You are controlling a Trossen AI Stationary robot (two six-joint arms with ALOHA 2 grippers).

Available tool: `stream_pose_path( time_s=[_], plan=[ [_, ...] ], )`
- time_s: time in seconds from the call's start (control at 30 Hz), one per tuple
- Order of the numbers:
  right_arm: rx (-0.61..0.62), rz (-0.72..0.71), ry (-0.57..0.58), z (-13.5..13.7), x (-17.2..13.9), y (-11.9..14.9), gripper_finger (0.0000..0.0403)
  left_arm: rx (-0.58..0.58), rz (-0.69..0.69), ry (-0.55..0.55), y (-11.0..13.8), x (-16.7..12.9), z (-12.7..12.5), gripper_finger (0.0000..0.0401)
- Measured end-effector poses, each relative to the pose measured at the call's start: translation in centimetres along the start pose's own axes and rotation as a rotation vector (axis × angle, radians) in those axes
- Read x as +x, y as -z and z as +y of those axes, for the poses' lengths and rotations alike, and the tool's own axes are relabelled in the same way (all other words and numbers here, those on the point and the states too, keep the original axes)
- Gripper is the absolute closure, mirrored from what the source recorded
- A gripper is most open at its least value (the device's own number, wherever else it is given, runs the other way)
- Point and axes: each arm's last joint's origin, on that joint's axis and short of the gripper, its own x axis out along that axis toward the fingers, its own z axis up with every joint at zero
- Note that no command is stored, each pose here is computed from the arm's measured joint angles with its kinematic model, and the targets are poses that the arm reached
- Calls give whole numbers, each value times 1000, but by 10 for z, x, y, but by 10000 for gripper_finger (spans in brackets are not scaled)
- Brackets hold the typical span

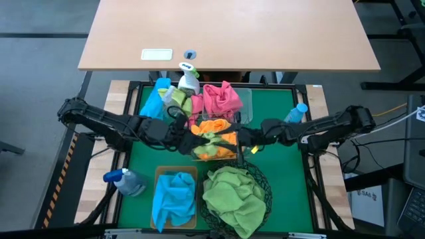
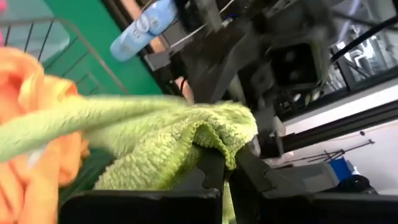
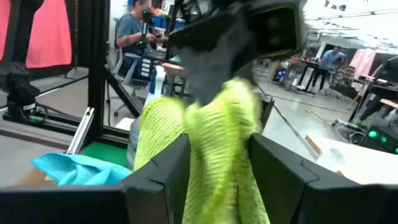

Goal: Sort microfiber towel by color & place in baskets
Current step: Put the green microfiber towel into the black wire basket

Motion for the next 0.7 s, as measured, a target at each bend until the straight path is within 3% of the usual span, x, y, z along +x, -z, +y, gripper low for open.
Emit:
stream_pose_path(
  time_s=[0.27, 0.47, 0.57, 0.7],
  plan=[
    [0, 26, -10, 5, 11, 14, 240, 129, -29, 24, -4, 1, -2, 394],
    [5, -21, -46, 5, 12, 11, 242, 136, -28, 26, -4, 3, -2, 394],
    [6, -27, -54, 5, 12, 9, 261, 139, -27, 26, -3, 3, -2, 394],
    [6, -28, -54, 5, 12, 9, 315, 197, -20, 29, -3, 3, -2, 394]
  ],
)
